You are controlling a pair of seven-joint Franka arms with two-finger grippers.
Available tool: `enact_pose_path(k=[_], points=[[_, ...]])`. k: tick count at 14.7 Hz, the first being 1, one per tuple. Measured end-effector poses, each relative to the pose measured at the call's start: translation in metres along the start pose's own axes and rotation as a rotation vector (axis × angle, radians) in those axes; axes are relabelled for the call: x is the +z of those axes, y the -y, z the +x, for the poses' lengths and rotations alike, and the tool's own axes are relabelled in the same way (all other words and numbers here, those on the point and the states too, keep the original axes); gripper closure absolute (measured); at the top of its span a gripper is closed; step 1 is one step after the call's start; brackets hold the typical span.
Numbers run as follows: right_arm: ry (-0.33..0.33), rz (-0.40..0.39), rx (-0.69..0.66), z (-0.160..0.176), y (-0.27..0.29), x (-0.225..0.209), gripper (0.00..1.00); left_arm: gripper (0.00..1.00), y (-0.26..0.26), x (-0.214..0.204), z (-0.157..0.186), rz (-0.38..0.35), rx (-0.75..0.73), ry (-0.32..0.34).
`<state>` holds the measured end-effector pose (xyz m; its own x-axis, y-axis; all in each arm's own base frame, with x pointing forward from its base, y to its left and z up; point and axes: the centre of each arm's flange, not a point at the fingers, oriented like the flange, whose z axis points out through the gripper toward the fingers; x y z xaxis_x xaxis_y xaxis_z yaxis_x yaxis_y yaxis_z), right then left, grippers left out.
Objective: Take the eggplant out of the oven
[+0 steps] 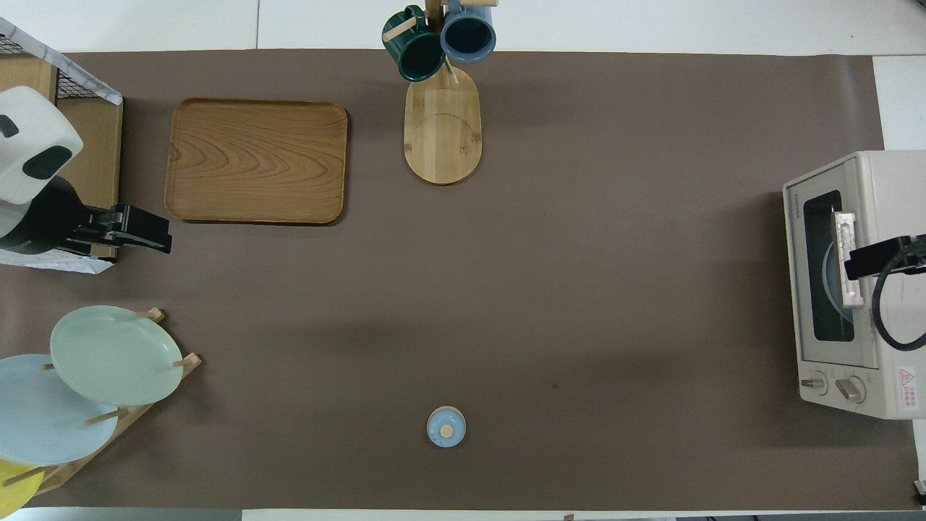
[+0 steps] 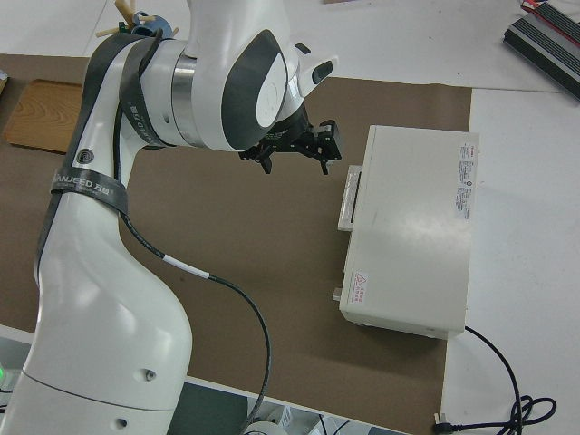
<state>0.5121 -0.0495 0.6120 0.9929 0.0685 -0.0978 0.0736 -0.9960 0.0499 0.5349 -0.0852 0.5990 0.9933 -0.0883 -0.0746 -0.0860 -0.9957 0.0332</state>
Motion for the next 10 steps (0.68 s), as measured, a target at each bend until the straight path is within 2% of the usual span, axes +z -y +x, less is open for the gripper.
enact_pose_path(k=[8,10], points=[[-0.004,-0.001,-0.014,0.0001,0.0064,-0.0022,0.0,0.0,0.0,0.0,0.0,0.0,0.0,0.0],[-0.008,-0.002,-0.02,-0.0003,0.0084,-0.0035,0.18,0.0,0.0,0.0,0.0,0.0,0.0,0.0]])
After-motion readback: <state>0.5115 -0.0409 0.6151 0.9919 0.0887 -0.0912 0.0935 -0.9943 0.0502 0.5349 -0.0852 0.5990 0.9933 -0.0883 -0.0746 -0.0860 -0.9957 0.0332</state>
